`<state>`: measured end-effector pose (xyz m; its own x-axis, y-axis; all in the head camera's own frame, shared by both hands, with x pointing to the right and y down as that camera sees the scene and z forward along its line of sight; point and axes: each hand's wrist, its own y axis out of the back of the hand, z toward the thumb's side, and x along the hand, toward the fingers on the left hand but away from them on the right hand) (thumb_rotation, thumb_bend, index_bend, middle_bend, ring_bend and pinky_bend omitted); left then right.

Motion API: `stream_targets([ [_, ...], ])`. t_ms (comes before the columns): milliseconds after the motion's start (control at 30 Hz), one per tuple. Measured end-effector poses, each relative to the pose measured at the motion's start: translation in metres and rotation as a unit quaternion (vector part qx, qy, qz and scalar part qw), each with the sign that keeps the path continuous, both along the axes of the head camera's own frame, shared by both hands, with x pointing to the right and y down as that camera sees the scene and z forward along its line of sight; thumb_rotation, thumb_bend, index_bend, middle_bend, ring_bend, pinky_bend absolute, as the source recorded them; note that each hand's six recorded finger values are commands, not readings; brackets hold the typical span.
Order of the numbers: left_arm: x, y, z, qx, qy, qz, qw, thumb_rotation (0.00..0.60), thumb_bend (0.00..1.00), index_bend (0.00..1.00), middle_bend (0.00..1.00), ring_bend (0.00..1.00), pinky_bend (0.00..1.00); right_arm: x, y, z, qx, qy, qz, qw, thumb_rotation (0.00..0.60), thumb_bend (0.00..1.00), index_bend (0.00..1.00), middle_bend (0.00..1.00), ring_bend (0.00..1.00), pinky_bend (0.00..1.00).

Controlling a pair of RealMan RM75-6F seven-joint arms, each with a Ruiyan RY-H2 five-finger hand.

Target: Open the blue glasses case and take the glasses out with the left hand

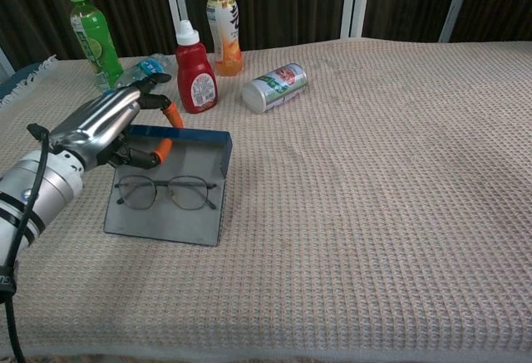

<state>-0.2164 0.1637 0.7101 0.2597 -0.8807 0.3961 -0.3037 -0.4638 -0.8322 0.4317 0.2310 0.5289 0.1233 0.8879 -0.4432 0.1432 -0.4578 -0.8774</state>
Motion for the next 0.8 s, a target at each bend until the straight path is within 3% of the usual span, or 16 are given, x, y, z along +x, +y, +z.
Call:
stream_targets([
  [367,-0.009,-0.002,0.016,-0.021,-0.025,-0.005,0.9995,0.6,0.47,0.43,0.0,0.0,0.0,0.001,-0.001,-0.001,0.001,-0.001,0.002,1.0,0.6,0.15,0.0,0.0,0.0,0.0],
  [800,-0.024,-0.038,0.022,-0.008,-0.04,-0.046,0.9981,0.6,0.47,0.42,0.0,0.0,0.0,0.002,-0.001,-0.002,0.003,-0.001,0.004,1.0,0.6,0.15,0.0,0.0,0.0,0.0],
])
